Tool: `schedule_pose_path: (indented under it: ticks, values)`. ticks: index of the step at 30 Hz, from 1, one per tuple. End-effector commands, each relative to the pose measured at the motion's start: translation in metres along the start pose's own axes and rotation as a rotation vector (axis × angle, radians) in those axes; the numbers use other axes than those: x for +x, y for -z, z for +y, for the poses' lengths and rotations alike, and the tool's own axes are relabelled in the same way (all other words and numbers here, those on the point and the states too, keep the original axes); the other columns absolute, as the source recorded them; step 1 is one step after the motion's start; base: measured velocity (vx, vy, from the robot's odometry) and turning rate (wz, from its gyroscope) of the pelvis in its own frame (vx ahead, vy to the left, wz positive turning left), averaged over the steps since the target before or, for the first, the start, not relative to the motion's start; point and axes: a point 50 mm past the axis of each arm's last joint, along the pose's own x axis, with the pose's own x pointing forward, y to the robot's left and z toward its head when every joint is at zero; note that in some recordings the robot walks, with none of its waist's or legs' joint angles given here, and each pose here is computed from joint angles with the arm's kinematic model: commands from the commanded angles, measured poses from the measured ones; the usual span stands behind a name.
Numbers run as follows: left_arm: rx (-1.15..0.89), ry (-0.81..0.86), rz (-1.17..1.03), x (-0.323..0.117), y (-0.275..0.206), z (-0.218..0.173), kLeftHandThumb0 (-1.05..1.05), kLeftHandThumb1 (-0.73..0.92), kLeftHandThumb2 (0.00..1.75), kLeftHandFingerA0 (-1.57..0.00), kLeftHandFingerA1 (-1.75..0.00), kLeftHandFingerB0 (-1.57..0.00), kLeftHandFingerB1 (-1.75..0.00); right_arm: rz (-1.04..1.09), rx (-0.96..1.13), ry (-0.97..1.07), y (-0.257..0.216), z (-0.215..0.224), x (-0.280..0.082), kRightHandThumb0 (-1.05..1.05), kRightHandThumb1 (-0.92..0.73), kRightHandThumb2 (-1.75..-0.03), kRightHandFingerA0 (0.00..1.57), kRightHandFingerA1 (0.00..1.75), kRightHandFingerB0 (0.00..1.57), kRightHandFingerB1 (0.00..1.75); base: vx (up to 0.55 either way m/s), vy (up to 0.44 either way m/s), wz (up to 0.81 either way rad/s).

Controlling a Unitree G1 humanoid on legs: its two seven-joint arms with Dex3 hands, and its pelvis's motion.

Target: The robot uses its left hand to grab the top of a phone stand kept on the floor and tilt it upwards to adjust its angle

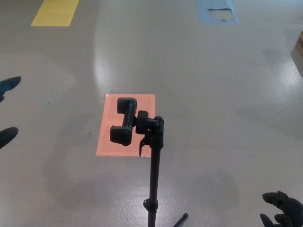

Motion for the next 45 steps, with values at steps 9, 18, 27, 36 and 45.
schedule_pose_path:
  ticks: [9, 18, 27, 36, 45]
  values:
    - [0.168, -0.008, -0.2, 0.011, -0.038, 0.01, -0.81, 0.91, 0.69, -0.15, -0.25, -0.03, -0.2, 0.01, -0.026, 0.006, -0.001, -0.009, 0.0, -0.33, -0.61, -1.12, 0.0, 0.48, 0.0, 0.47, 0.0, 0.0, 0.0]
    - [0.219, 0.007, -0.287, 0.017, -0.061, 0.011, -0.8, 0.92, 0.7, -0.12, -0.25, 0.0, -0.19, 0.016, -0.025, 0.005, -0.002, -0.01, 0.001, -0.33, -0.6, -1.12, 0.0, 0.48, 0.0, 0.47, 0.0, 0.0, 0.0]
    - [0.309, 0.074, -0.379, 0.022, -0.091, 0.001, -0.86, 0.76, 1.11, -0.19, -0.37, 0.0, -0.2, 0.024, -0.03, 0.005, -0.002, -0.01, 0.001, -0.33, -0.59, -1.11, 0.0, 0.48, 0.0, 0.47, 0.0, 0.0, 0.0]
    - [0.326, 0.115, -0.421, 0.029, -0.104, -0.01, -0.89, 0.77, 1.1, -0.19, -0.31, 0.0, -0.17, 0.025, -0.036, 0.002, -0.004, -0.011, 0.002, -0.33, -0.6, -1.12, 0.0, 0.48, 0.0, 0.47, 0.0, 0.0, 0.0]
    - [0.325, 0.156, -0.419, 0.033, -0.113, -0.015, -0.89, 0.77, 1.11, -0.19, -0.32, 0.0, -0.16, 0.028, -0.042, -0.006, -0.003, -0.009, 0.002, -0.33, -0.6, -1.12, 0.0, 0.48, 0.0, 0.47, 0.0, 0.0, 0.0]
